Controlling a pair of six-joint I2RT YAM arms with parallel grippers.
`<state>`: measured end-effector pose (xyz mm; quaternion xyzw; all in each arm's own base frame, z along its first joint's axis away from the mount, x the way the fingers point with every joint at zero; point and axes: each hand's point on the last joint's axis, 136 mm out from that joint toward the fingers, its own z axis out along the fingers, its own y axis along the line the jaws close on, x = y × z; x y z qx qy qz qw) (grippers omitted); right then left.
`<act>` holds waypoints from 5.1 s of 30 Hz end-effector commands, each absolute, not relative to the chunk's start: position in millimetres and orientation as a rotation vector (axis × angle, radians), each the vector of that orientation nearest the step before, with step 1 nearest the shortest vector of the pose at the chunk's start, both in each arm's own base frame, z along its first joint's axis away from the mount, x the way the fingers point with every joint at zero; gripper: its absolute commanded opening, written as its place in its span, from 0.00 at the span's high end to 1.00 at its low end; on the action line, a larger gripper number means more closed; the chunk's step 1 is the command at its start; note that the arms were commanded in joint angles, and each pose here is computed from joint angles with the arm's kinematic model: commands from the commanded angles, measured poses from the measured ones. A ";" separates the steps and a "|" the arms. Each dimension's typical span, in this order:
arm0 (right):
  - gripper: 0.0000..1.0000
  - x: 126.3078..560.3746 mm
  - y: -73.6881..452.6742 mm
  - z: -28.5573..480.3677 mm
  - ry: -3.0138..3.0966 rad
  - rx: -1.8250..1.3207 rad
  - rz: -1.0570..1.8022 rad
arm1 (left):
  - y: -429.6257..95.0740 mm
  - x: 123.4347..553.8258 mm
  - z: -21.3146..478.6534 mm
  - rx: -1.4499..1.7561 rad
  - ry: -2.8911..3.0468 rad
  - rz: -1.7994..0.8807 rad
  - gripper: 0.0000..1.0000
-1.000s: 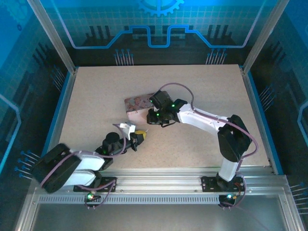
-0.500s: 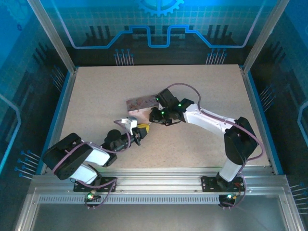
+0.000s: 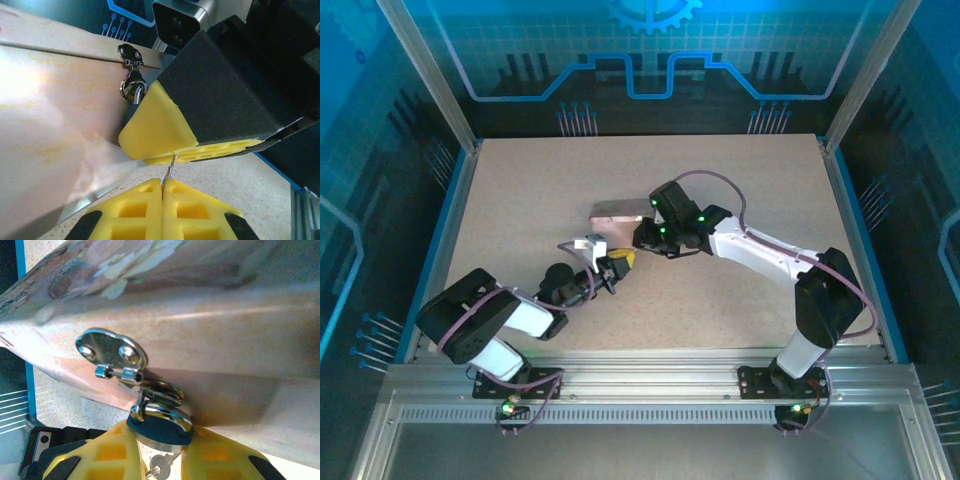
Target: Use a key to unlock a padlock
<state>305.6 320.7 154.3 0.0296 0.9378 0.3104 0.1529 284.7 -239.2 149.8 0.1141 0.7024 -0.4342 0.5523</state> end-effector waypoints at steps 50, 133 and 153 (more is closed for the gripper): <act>0.91 301.7 291.2 127.4 2.415 -0.039 0.535 | -202.8 270.2 109.4 0.146 1.801 -0.998 1.00; 0.88 338.8 284.7 67.4 2.369 -0.193 0.074 | -180.7 240.5 142.5 0.280 1.808 -0.834 1.00; 1.00 303.9 321.9 132.3 2.560 -0.228 0.635 | -220.3 247.7 139.3 0.350 1.787 -0.932 1.00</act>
